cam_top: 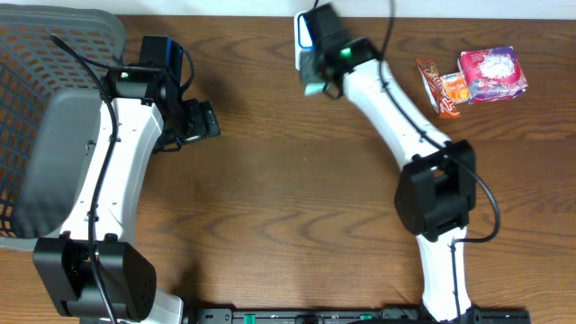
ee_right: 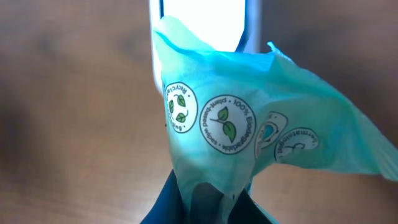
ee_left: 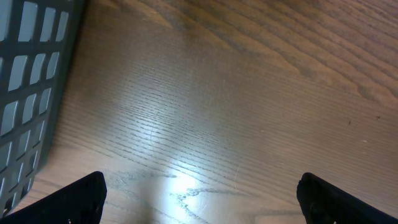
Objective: Scan the item barcode
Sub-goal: 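Hold the wipes pack up to the white scanner, then carry the wipes pack right and place it beside the snack box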
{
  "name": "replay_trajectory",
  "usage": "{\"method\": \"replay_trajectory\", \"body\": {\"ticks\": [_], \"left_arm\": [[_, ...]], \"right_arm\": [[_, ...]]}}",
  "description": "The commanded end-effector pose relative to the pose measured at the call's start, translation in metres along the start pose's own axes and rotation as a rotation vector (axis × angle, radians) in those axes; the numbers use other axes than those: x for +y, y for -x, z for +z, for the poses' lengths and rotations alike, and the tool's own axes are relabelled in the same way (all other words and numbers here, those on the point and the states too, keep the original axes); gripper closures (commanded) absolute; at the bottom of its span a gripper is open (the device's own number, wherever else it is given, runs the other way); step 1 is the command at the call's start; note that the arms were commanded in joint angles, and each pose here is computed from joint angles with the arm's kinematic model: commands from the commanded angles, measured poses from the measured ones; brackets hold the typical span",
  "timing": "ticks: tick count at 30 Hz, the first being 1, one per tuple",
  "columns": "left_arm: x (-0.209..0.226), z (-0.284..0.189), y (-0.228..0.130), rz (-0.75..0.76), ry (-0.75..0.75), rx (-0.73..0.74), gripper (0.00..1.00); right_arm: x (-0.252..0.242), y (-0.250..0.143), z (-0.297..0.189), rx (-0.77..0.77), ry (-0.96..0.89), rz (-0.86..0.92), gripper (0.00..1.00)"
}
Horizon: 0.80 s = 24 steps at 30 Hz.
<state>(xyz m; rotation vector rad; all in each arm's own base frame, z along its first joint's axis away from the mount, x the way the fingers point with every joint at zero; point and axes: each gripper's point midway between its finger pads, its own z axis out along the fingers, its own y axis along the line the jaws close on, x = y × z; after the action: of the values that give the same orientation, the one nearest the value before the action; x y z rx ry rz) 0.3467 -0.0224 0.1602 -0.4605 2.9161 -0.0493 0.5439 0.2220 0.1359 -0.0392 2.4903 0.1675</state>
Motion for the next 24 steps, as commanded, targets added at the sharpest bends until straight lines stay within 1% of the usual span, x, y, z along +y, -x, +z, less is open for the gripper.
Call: {"method": "replay_trajectory", "body": {"ticks": [1,5,9,12,14,16,19,21,22,24], "left_arm": [[0.004,0.005,-0.002,-0.006,0.024,0.016,0.02],[0.004,0.005,-0.002,-0.006,0.024,0.016,0.02],[0.004,0.005,-0.002,-0.006,0.024,0.016,0.02],[0.004,0.005,-0.002,-0.006,0.024,0.016,0.02],[0.004,0.005,-0.002,-0.006,0.024,0.016,0.02],[0.004,0.005,-0.002,-0.006,0.024,0.016,0.02],[0.004,0.005,-0.002,-0.006,0.024,0.016,0.02],[0.004,0.005,-0.002,-0.006,0.024,0.016,0.02],[0.004,0.005,-0.002,-0.006,0.024,0.016,0.02],[0.004,0.005,-0.002,-0.006,0.024,0.016,0.02]], "right_arm": [[-0.017,0.027,0.001,-0.086,-0.020,-0.040,0.99],[-0.007,0.045,0.018,-0.166,0.052,-0.024,0.99],[0.007,0.053,0.027,-0.211,0.125,-0.024,0.99],[0.006,0.062,0.025,-0.251,0.116,-0.020,0.99],[-0.007,0.071,0.020,-0.284,0.055,-0.005,0.99],[-0.034,0.079,0.011,-0.307,-0.056,0.020,0.99],[-0.101,0.082,-0.003,-0.308,-0.301,0.061,0.99],[-0.148,0.074,-0.013,-0.259,-0.460,0.043,0.99],[-0.175,0.066,-0.017,-0.209,-0.540,0.028,0.99],[-0.217,0.048,-0.024,-0.111,-0.641,0.007,0.99]]}}
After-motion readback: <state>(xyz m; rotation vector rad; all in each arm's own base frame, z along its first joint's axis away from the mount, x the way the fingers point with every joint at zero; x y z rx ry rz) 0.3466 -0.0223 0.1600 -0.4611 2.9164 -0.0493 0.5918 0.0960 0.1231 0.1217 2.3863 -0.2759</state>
